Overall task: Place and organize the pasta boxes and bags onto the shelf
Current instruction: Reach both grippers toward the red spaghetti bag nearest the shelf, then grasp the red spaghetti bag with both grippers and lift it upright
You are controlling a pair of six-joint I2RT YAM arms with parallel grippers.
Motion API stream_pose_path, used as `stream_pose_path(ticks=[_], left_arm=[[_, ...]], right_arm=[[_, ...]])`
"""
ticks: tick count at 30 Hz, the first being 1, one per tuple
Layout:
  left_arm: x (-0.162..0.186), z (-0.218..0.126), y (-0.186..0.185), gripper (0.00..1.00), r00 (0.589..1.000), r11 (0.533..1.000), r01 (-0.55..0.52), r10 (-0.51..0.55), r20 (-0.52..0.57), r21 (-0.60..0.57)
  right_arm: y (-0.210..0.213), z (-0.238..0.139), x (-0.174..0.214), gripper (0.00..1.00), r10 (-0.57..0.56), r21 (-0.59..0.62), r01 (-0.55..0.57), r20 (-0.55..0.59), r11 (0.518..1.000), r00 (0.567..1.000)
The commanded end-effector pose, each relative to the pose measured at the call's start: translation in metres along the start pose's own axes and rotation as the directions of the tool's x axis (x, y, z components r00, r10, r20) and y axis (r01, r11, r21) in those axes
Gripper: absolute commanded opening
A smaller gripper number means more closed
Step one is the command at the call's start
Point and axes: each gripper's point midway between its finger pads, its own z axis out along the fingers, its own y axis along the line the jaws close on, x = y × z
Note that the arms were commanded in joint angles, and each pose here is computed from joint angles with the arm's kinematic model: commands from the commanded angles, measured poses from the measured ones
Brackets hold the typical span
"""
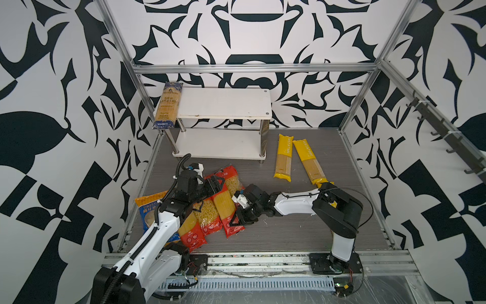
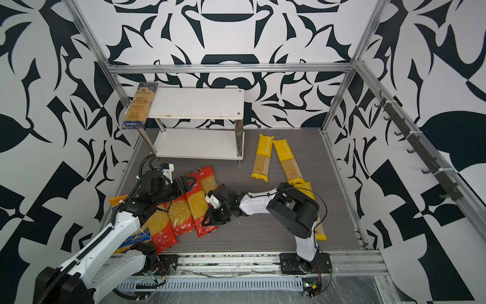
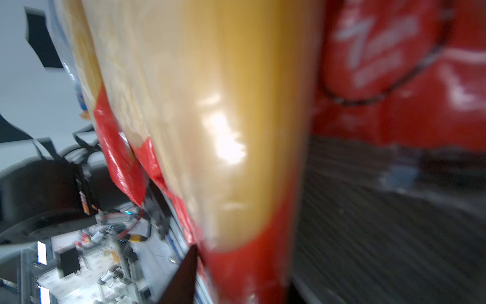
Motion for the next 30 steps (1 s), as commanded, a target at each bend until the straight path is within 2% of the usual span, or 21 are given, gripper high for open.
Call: stream_pose_path(ticks=[1, 5, 10, 12, 16, 19, 23, 24, 26, 30], left_arm=[[-0.008, -0.009, -0.009, 0.76, 1.0, 1.0, -0.008, 0.008, 0.029, 0.008], [-0.022, -0.021, -0.029, 0.76, 0.999, 0.999, -0.038, 0.038, 0.023, 0.033], [-0.039, -0.031, -0.056, 0.76, 0.999, 0.996, -0.032, 0.034, -0.025, 0.087], [-0.047, -0.037, -0.066, 0.76, 0.999, 0.992, -0.022, 0.026, -0.029, 0.121], [-0.06, -0.054, -0.082, 0.78, 1.0, 0.978, -0.021, 0.024, -0.01, 0.206], [-0.066, -0.067, -0.086, 0.81, 1.0, 0.961, -0.013, 0.011, 0.01, 0.276], [-0.069, -0.076, -0.079, 0.84, 0.998, 0.942, 0.005, -0.023, 0.051, 0.335], [-0.069, -0.076, -0.082, 0.89, 0.998, 0.932, 0.006, -0.029, 0.057, 0.362], [-0.07, -0.076, -0.088, 0.93, 0.997, 0.906, 0.021, -0.048, 0.054, 0.422], [-0.068, -0.076, -0.114, 0.94, 0.999, 0.85, -0.013, -0.013, 0.046, 0.527]], right_arm=[[0.042, -0.014, -0.019, 0.23, -0.062, -0.135, 0.073, 0.084, 0.988, 0.995], [0.067, -0.032, -0.014, 0.12, -0.154, -0.223, 0.177, 0.113, 0.959, 0.981], [0.102, -0.063, -0.021, 0.03, -0.265, -0.308, 0.335, 0.248, 0.89, 0.932], [0.114, -0.077, -0.027, 0.0, -0.305, -0.316, 0.402, 0.314, 0.859, 0.899], [0.133, -0.111, -0.035, 0.0, -0.381, -0.284, 0.541, 0.463, 0.791, 0.8], [0.142, -0.133, -0.042, 0.0, -0.413, -0.241, 0.6, 0.533, 0.763, 0.739], [0.164, -0.172, -0.046, 0.0, -0.432, -0.231, 0.664, 0.601, 0.711, 0.672], [0.17, -0.179, -0.045, 0.0, -0.446, -0.221, 0.681, 0.61, 0.698, 0.655], [0.185, -0.193, -0.043, 0.0, -0.483, -0.199, 0.716, 0.617, 0.669, 0.622], [0.212, -0.215, -0.04, 0.0, -0.513, -0.191, 0.761, 0.635, 0.62, 0.577]])
